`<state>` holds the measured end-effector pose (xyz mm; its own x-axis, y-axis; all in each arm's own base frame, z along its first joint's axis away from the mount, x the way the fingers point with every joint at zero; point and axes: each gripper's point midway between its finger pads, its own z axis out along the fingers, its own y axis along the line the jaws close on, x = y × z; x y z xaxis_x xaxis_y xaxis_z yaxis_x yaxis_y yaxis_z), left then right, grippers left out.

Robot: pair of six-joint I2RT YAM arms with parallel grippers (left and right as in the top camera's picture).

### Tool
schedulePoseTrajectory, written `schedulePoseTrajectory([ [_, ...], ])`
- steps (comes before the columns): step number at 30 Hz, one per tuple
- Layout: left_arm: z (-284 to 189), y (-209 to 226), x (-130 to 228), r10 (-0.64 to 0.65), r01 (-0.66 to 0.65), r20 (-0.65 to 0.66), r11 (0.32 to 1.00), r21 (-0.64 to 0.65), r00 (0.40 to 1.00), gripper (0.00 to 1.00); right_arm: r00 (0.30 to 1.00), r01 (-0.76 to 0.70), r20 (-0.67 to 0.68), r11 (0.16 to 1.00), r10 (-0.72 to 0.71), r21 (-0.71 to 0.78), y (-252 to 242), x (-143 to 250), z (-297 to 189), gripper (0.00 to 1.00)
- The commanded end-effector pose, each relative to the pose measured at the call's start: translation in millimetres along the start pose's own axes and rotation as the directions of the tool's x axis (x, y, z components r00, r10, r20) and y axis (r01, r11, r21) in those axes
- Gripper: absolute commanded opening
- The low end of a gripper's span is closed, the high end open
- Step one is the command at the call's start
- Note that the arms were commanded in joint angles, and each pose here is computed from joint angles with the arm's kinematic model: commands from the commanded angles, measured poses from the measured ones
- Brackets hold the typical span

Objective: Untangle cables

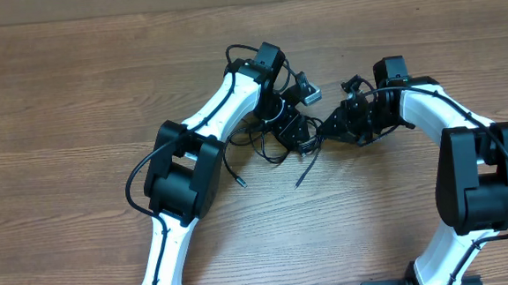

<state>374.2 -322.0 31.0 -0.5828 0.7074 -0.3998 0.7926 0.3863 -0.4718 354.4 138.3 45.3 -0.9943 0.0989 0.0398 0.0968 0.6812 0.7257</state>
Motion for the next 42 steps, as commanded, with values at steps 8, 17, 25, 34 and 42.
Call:
schedulePoseTrajectory([
  [8,12.9,-2.2,14.6,-0.022,0.018,-0.086,0.999,-0.047,0.996,0.45,0.989,-0.139,-0.027,0.984,0.143,0.112,-23.5,13.7,1.0,0.24],
  [17,19.2,-7.4,27.2,-0.027,0.024,-0.119,0.999,-0.022,0.993,0.49,0.978,-0.207,0.024,0.948,0.208,0.241,-44.4,11.7,-0.6,0.24],
  [25,18.1,-12.4,36.6,-0.013,0.013,-0.155,1.000,-0.001,0.988,0.54,0.982,-0.181,-0.011,0.959,0.187,0.217,-31.6,17.6,8.6,0.38],
  [34,16.7,-14.6,44.7,0.012,-0.010,-0.188,1.000,0.007,0.982,0.52,0.984,-0.160,-0.045,0.970,0.171,0.181,-18.5,23.2,16.5,0.39],
  [42,16.1,-9.2,48.7,0.009,-0.014,-0.210,1.000,-0.023,0.978,0.51,0.983,-0.152,-0.077,0.971,0.169,0.182,-15.0,31.5,19.4,0.46],
])
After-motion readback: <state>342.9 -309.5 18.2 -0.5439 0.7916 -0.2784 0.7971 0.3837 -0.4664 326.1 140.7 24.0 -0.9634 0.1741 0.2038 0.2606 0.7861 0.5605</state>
